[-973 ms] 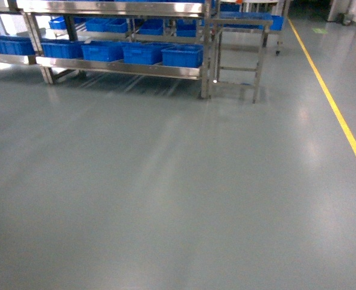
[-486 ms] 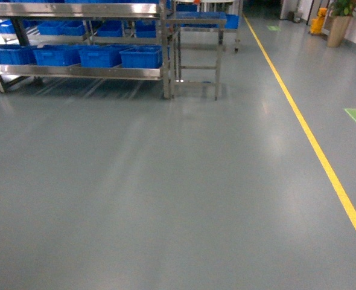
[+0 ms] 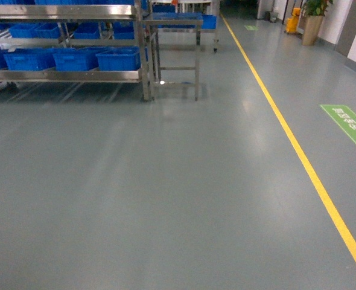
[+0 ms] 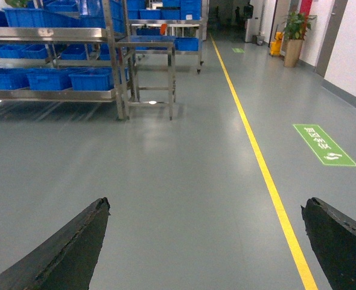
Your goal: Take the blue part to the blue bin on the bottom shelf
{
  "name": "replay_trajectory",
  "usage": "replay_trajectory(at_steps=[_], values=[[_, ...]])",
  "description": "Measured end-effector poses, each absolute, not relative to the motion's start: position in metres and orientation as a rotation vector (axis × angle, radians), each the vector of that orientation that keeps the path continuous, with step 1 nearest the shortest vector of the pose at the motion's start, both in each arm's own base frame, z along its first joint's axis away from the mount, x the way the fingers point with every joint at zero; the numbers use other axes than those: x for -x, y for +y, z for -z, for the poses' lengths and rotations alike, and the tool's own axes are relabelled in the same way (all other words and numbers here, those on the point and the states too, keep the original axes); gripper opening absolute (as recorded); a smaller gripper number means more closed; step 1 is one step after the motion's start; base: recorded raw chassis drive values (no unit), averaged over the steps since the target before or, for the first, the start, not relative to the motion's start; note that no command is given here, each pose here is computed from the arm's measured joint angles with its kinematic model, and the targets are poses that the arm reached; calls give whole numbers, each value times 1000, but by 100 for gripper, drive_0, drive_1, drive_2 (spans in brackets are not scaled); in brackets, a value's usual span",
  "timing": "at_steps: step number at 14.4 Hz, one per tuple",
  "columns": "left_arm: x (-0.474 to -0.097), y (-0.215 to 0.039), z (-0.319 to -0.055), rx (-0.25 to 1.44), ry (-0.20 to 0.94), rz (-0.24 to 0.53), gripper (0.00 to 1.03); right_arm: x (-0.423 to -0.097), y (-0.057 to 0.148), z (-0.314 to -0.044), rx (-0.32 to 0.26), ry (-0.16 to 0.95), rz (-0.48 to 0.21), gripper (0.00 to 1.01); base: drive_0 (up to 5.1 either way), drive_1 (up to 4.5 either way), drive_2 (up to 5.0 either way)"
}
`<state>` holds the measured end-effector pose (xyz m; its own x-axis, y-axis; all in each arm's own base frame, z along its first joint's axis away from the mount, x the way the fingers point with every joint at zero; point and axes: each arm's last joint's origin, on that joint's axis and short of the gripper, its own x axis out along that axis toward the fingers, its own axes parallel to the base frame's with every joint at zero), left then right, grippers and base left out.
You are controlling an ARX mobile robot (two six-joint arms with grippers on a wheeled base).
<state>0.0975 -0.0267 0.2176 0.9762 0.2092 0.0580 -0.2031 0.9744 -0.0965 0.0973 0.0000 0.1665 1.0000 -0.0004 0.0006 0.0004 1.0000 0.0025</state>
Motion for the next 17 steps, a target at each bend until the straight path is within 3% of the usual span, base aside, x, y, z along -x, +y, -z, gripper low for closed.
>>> replay_trajectory(at_steps=[17], values=[[-98, -27, -217, 88, -65, -208, 43, -97, 0, -167, -3, -1, 0, 98, 6, 420, -409]])
